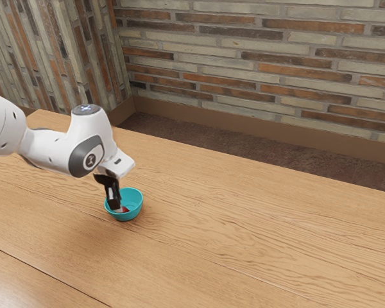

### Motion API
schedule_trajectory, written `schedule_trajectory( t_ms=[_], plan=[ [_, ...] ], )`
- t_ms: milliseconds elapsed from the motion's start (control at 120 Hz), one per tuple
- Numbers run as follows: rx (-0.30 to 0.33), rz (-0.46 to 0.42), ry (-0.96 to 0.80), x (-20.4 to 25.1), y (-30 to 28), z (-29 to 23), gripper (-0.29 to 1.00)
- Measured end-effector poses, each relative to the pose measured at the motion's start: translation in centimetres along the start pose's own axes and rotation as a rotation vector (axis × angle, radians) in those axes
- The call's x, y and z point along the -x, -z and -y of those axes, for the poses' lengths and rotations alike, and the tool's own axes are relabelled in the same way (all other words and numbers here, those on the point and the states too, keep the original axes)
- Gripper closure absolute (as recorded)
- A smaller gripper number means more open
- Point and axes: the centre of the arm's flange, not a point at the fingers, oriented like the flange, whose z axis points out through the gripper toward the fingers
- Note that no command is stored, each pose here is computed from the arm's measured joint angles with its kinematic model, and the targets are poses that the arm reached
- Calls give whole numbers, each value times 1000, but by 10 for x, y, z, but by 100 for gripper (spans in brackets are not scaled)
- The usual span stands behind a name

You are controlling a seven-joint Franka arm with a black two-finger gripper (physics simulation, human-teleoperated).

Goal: Take strawberry from the bowl

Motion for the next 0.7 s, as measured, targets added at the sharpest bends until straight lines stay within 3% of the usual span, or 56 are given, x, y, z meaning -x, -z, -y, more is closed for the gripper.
schedule_trajectory(
  t_ms=[700],
  plan=[
    [4, -3, -53, -10, -29, 10, 39]
  ],
)
